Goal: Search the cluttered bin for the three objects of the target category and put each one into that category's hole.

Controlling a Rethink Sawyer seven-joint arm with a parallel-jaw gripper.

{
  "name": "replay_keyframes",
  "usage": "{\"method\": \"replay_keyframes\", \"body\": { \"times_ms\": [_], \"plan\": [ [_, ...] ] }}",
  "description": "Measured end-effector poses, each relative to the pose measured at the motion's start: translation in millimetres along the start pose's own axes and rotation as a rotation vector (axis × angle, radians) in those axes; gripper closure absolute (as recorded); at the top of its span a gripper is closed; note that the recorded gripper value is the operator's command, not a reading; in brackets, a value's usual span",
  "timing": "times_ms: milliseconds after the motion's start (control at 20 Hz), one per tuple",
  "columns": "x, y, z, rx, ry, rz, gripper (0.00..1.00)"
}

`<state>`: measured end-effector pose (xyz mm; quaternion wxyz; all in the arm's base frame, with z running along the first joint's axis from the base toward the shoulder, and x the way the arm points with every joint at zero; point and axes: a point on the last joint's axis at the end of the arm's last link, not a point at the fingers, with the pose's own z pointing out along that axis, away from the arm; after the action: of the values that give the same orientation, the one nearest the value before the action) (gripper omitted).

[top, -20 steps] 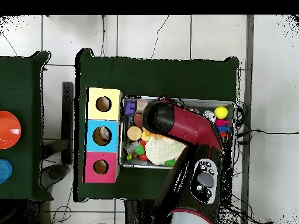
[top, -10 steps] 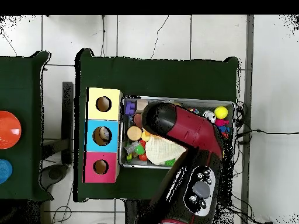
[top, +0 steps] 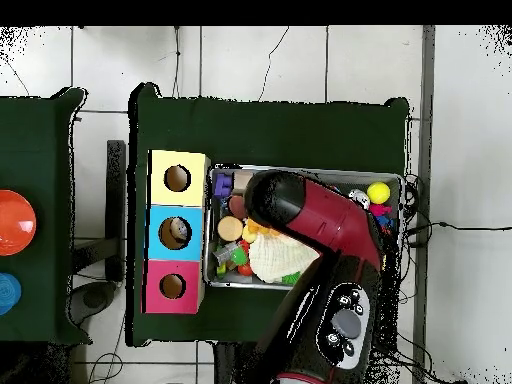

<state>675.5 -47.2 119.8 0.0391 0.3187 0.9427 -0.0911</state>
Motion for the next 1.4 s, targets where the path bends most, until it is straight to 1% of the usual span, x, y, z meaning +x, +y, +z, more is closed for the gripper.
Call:
{"method": "replay_keyframes", "body": {
  "times_ms": [200, 250, 800, 1250, 1400],
  "plan": [
    [-5.1, 4, -1, -0.003, -0.011, -0.006, 1.00],
    [-7.7, 5, -2, -0.005, -0.017, -0.007, 0.00],
    [-16.2, 14, -3, -0.010, -0.037, -0.019, 0.00],
    [-19.5, 17, -2, -0.013, -0.043, -0.023, 0.00],
    [-21.2, 21, 2, -0.015, -0.043, -0.026, 0.00]
  ]
}}
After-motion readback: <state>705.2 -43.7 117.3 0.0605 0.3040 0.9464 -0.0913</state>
